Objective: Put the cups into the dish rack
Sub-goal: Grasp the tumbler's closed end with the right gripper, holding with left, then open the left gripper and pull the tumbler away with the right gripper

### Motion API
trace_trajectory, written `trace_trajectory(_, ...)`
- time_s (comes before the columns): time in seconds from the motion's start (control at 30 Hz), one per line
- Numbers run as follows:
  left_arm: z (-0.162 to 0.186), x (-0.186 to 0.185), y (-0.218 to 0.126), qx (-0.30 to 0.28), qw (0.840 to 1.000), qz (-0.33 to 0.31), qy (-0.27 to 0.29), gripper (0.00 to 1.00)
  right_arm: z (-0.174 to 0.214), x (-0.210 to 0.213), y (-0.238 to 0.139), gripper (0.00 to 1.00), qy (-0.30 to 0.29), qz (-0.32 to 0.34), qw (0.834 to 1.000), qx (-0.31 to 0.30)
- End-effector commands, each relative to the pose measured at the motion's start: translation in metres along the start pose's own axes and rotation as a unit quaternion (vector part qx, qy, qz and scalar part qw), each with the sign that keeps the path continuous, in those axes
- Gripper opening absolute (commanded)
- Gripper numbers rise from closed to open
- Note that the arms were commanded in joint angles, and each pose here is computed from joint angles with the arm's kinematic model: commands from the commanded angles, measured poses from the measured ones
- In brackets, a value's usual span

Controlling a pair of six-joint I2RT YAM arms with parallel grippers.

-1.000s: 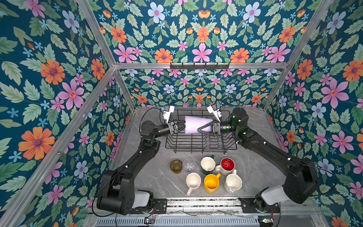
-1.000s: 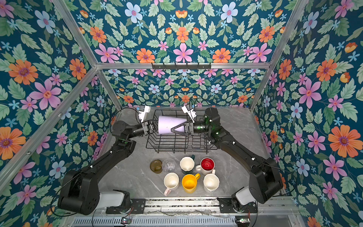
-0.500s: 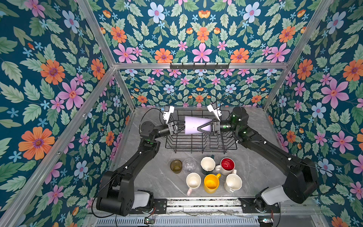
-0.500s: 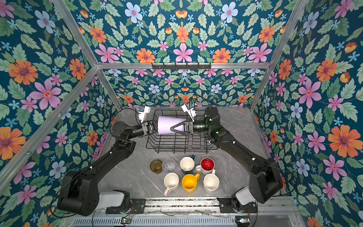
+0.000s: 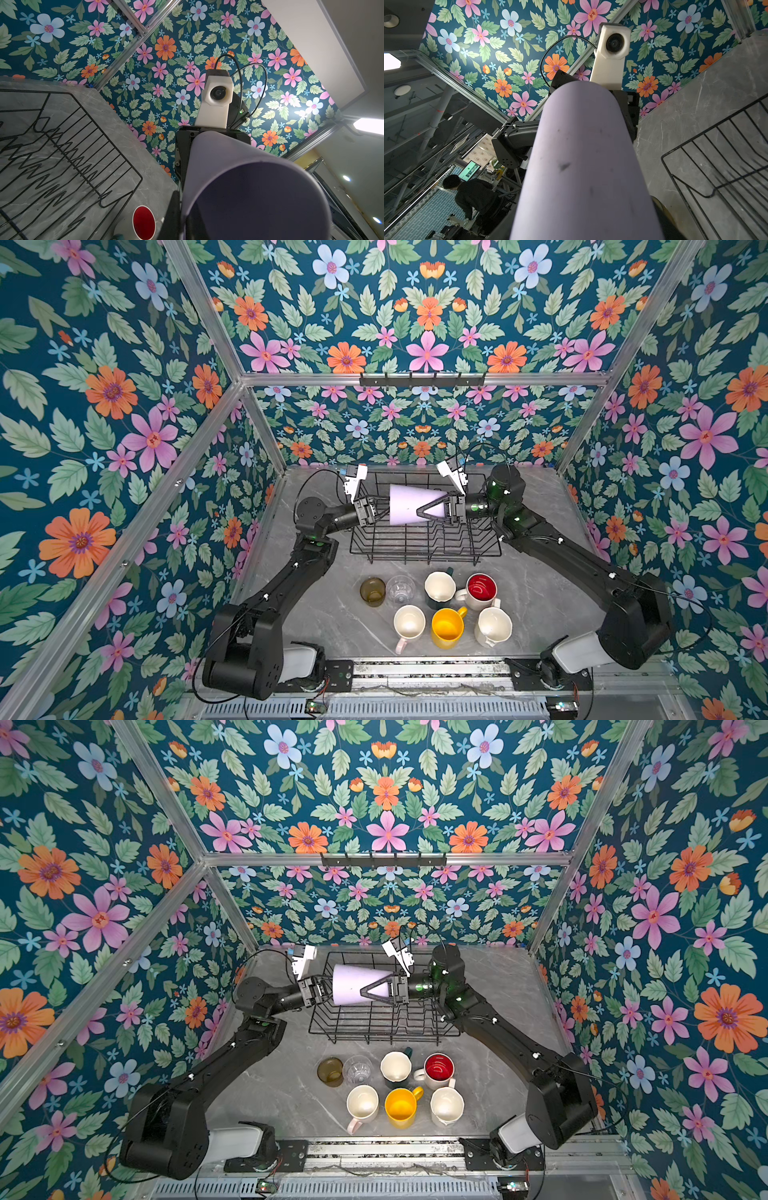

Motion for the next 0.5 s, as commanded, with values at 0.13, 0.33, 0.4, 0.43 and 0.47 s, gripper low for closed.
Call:
trace_trajectory(0.13,0.0025,-0.0074,0.0001,0.015,0.999,0.012,0.027,0.00,-0.0016,-0.0074,0.0002,0.39,0.006,0.034,0.999,-0.008)
trace_trajectory(0.33,0.0028,-0.0070,-0.0001,0.015,0.999,0.007,0.029,0.04,-0.0034,-0.0073,-0.0007,0.07,0.011,0.044,0.999,-0.010)
trace_trajectory(0.4,0.0028,-0.0060,-0.0002,0.014,0.999,0.001,0.031,0.07,-0.0054,-0.0063,-0.0017,0.00,0.011,0.053,0.998,-0.014)
trace_trajectory(0.43,0.0026,-0.0058,-0.0005,0.013,0.999,-0.002,0.033,0.12,-0.0064,-0.0057,-0.0023,0.00,0.011,0.057,0.998,-0.017)
trace_trajectory(0.47,0.0029,-0.0048,-0.0006,0.013,0.999,-0.007,0.035,0.21,-0.0079,-0.0045,-0.0031,0.00,0.012,0.062,0.998,-0.019)
Point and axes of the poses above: each gripper's point midway between its finger pads, its own y axis out along the fingers, its own x axis along the line the jaws close on, z = x × y, the point moved 7 cm from there along -y, back along the fingers, and after that the axes turned 11 degrees about -y, right-handed, at the moved point
